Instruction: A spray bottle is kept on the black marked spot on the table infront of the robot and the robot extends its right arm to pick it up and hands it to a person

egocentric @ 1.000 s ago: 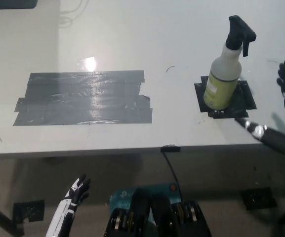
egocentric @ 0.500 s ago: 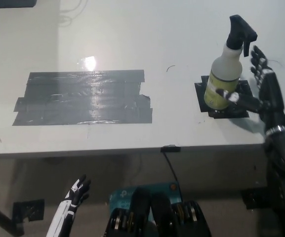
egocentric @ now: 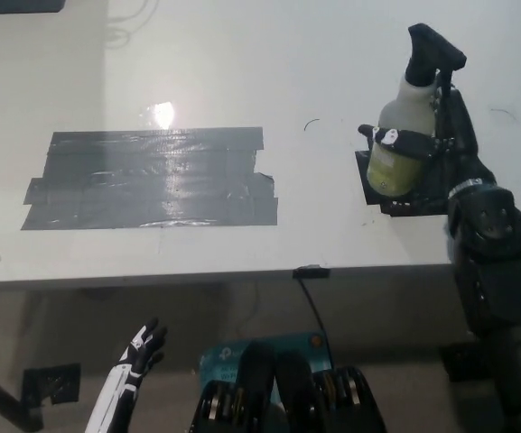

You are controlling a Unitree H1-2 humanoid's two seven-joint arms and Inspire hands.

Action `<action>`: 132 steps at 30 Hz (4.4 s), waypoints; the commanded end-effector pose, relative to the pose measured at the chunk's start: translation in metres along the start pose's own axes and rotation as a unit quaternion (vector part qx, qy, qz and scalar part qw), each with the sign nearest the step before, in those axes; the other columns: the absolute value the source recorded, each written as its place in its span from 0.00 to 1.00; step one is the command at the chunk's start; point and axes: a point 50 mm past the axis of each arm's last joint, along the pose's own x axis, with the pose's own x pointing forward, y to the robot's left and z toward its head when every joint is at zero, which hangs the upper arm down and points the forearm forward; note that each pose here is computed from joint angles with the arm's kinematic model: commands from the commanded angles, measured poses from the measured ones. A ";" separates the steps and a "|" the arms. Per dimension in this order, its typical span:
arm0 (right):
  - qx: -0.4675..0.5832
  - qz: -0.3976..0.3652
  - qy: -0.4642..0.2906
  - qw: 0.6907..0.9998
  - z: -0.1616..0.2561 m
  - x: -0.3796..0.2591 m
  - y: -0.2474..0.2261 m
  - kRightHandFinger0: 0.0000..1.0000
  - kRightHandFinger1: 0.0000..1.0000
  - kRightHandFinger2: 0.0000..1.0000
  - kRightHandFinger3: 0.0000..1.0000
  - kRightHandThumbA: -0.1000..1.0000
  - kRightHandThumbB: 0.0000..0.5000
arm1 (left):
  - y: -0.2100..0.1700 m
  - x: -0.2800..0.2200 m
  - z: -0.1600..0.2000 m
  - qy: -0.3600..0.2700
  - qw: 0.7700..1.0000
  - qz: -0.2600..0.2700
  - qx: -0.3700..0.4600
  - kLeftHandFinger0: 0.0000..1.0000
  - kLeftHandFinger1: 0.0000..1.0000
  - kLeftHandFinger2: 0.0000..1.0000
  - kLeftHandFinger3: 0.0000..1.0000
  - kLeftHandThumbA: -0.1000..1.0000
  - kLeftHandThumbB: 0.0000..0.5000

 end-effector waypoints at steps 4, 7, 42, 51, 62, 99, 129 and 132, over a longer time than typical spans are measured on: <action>0.016 -0.031 0.044 0.998 0.009 0.018 0.011 1.00 1.00 1.00 1.00 0.72 0.67 | 0.003 0.004 0.014 -0.033 0.999 0.000 0.001 1.00 1.00 1.00 1.00 1.00 0.73; -0.008 -0.056 0.096 0.994 0.007 0.022 0.009 0.76 0.93 1.00 1.00 0.40 0.67 | 0.004 0.007 0.014 -0.037 0.999 -0.001 0.003 1.00 1.00 1.00 1.00 1.00 0.73; 0.071 0.046 -0.041 0.996 0.122 0.004 0.103 0.02 0.56 0.94 0.92 0.00 0.26 | 0.006 0.009 0.016 -0.037 0.999 -0.003 0.011 1.00 1.00 1.00 1.00 1.00 0.74; 0.074 0.059 0.013 0.995 0.083 0.003 0.123 0.04 0.59 0.88 0.87 0.00 0.22 | 0.007 0.012 0.019 -0.044 0.999 -0.005 0.009 1.00 1.00 1.00 1.00 1.00 0.75; 0.057 0.050 -0.015 0.997 0.091 0.009 0.114 0.09 0.62 0.90 0.89 0.00 0.24 | 0.009 0.014 0.019 -0.045 0.999 -0.010 0.011 1.00 1.00 1.00 1.00 1.00 0.72; -0.028 -0.001 -0.136 0.990 0.163 0.054 0.109 0.03 0.46 0.83 0.82 0.00 0.27 | 0.007 0.017 0.026 -0.049 0.998 -0.030 0.022 0.98 1.00 0.99 1.00 1.00 0.75; -0.015 0.072 -0.209 0.975 0.198 0.056 0.110 1.00 1.00 1.00 1.00 0.71 0.95 | 0.008 0.019 0.026 -0.046 0.998 -0.039 0.032 0.88 0.94 0.89 1.00 1.00 0.71; -0.027 0.074 -0.215 0.973 0.197 0.052 0.110 1.00 1.00 1.00 1.00 0.74 0.95 | 0.009 0.019 0.026 -0.042 0.998 -0.039 0.032 0.88 0.94 0.88 1.00 1.00 0.72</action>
